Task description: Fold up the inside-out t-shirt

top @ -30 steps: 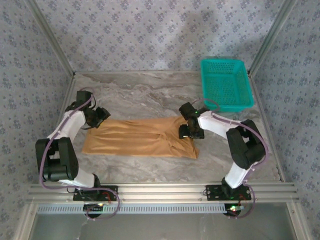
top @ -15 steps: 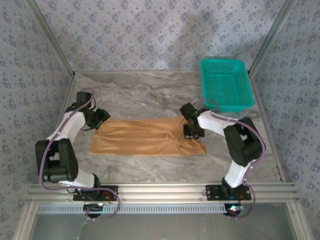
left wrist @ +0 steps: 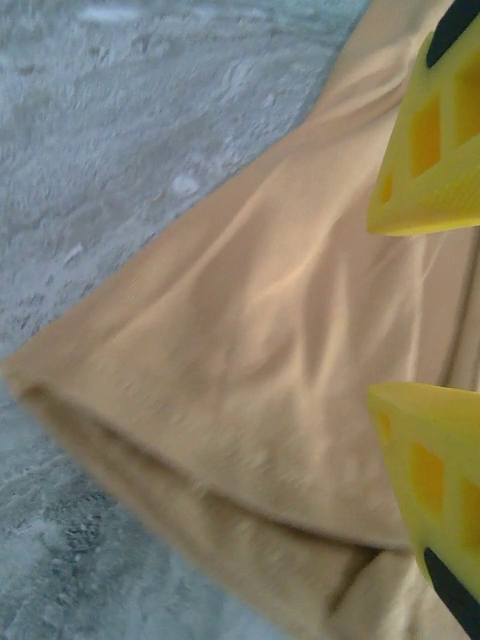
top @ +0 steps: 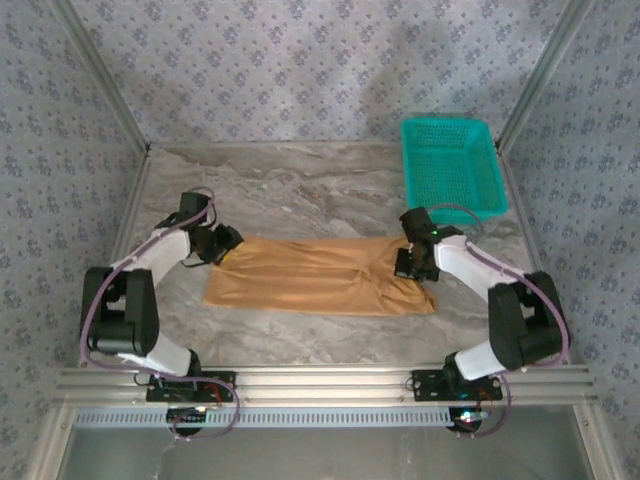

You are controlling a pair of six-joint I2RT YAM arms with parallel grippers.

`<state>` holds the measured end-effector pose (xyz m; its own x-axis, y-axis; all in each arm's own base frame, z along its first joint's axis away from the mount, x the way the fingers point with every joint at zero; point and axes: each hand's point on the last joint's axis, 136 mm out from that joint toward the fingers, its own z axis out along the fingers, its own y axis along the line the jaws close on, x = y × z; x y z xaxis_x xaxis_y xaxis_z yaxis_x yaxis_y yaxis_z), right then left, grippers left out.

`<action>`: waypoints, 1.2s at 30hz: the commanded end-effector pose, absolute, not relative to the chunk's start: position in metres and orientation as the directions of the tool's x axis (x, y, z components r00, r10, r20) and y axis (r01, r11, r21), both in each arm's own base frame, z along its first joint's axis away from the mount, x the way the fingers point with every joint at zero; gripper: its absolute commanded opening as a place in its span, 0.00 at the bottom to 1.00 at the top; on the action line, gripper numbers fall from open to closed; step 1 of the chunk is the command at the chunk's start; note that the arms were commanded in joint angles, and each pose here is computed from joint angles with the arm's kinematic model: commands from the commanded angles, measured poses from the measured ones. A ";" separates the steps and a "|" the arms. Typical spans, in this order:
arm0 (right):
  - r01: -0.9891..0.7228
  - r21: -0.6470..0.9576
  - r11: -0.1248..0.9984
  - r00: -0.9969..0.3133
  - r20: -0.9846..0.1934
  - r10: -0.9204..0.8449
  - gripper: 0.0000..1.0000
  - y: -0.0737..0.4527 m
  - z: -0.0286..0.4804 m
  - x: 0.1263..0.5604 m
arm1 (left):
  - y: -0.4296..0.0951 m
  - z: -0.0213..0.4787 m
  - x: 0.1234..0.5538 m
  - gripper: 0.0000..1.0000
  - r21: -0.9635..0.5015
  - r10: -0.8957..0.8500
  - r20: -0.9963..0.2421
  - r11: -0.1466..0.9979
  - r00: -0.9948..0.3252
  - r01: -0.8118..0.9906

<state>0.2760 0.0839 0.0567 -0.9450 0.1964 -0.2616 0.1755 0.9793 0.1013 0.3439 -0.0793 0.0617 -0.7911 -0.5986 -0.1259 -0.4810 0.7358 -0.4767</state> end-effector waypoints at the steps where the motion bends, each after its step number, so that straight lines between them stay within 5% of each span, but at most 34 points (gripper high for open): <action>1: 0.156 0.076 0.985 -0.933 -0.317 0.172 0.00 0.074 0.075 0.275 | -0.078 0.059 0.361 0.41 -0.483 -0.586 -0.115 0.738 -0.802 -0.471; 14: 0.003 0.088 0.996 -0.906 -0.422 0.040 0.00 0.128 0.134 0.281 | -0.038 0.100 0.364 0.41 -0.602 -0.679 -0.093 0.621 -0.728 -0.503; 26: -0.194 0.141 0.971 -0.832 -0.547 -0.087 0.00 0.242 0.209 0.282 | -0.007 0.120 0.352 0.42 -0.646 -0.742 -0.100 0.555 -0.663 -0.524; 36: -0.343 0.134 0.929 -0.814 -0.535 -0.224 0.00 0.342 0.201 0.279 | 0.006 0.106 0.342 0.42 -0.654 -0.776 -0.045 0.499 -0.629 -0.569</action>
<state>0.2794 0.3270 0.1992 -0.8169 -0.2128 -0.5361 -0.3373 0.9302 0.1447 0.3479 0.0076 0.1038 -0.6223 -0.7805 -0.0600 -0.5772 0.5093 -0.6383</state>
